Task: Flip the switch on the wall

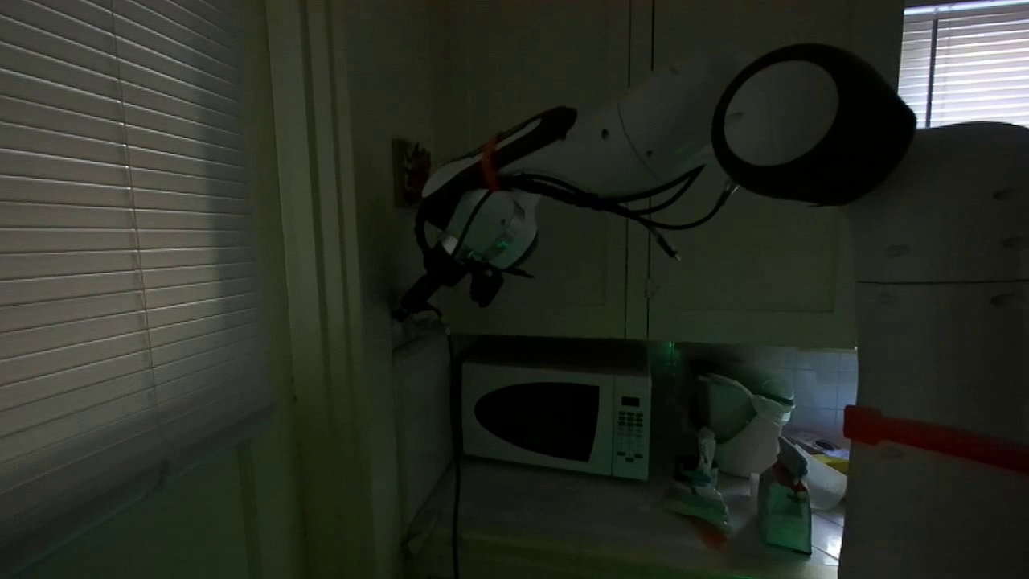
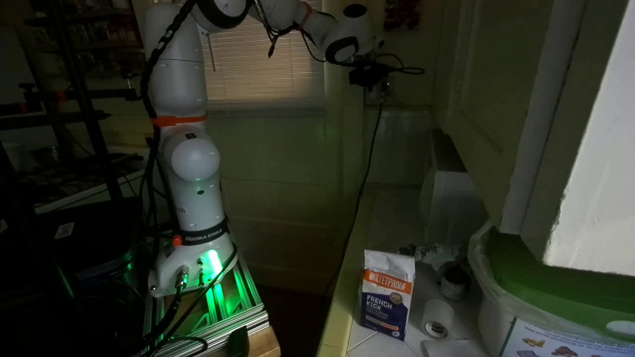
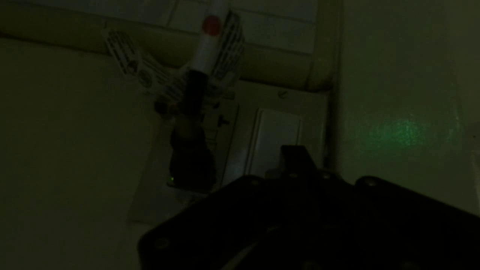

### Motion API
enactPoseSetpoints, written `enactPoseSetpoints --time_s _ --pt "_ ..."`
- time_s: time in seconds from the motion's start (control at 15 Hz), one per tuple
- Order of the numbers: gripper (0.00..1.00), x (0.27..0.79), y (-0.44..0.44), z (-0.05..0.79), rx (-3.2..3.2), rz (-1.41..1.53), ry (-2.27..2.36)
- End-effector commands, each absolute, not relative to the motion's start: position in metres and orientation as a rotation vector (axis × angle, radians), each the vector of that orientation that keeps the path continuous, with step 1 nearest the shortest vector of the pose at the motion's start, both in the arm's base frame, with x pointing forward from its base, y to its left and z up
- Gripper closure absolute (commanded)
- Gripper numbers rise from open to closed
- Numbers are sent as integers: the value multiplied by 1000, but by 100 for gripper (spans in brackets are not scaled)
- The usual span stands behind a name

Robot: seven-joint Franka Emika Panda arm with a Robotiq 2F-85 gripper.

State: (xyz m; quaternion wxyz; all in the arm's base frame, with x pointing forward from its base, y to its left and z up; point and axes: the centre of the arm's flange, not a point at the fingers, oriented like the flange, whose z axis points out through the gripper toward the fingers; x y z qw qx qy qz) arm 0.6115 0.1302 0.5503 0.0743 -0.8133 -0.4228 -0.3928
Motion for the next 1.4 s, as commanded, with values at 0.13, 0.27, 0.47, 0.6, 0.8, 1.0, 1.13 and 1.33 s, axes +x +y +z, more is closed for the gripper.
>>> enactPoseSetpoints --time_s 0.13,0.27,0.47,0.6,0.8,1.0,1.13,1.33 --pt "100 617 125 548 -2368 -1258 -1282" --pt "100 612 124 549 -2362 -1259 -1286" --pt "100 600 121 553 -2390 -1240 -1269" --pt "100 593 120 556 -2409 -1227 -1261" --pt "100 578 117 560 -2434 -1207 -1256" --pt "100 564 113 561 -2473 -1184 -1244" --pt "73 557 110 560 -2508 -1175 -1232" --pt "51 546 107 561 -2549 -1174 -1186"
